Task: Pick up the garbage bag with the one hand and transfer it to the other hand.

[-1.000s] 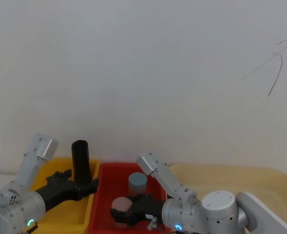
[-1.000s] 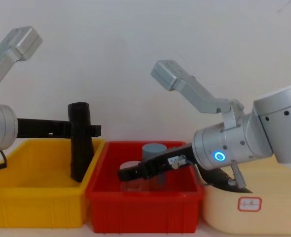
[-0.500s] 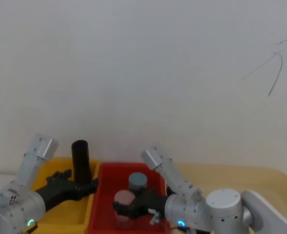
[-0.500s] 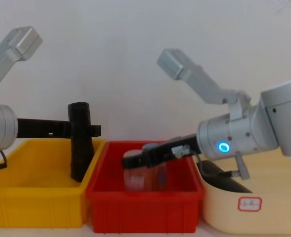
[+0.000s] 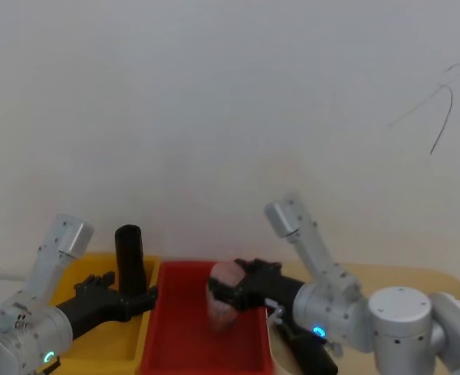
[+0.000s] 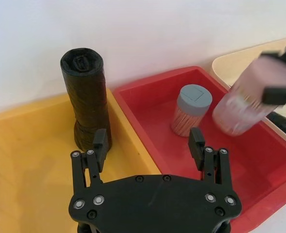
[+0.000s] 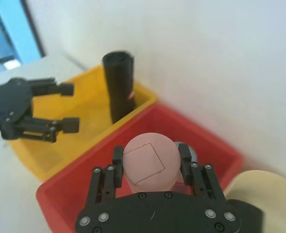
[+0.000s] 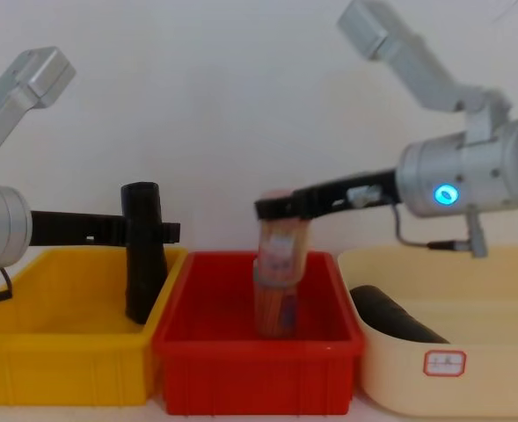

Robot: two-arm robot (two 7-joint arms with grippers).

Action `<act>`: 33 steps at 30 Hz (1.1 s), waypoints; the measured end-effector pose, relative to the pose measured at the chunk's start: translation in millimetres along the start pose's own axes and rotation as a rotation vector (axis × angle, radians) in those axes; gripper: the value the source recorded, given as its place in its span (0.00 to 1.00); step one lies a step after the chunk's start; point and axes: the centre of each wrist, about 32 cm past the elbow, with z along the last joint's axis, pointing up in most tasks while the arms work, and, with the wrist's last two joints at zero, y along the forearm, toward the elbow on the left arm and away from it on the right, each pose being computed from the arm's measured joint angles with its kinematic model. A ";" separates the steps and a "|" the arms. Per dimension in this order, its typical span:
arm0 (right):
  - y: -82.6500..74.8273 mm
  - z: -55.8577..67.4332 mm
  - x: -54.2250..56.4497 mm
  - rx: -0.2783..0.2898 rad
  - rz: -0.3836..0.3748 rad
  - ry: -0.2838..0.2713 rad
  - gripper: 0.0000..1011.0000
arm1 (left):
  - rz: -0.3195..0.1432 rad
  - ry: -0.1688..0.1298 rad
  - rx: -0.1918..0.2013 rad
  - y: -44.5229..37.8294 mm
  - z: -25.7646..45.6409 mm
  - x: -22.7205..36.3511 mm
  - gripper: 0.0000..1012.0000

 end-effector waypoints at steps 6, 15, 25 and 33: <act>-23.2 7.4 2.9 0.052 -0.073 0.002 0.64 | 0.000 0.000 0.000 0.0 0.0 0.0 0.99; -56.9 5.0 4.5 0.097 -0.193 0.021 0.64 | 0.000 0.000 0.000 0.0 0.0 0.0 0.99; -79.5 -14.6 6.8 0.081 -0.304 0.065 0.64 | 0.000 0.000 0.000 0.0 0.0 0.0 0.99; -84.9 -32.0 12.7 0.045 -0.357 0.103 0.64 | 0.000 0.000 0.000 0.0 0.0 0.0 0.99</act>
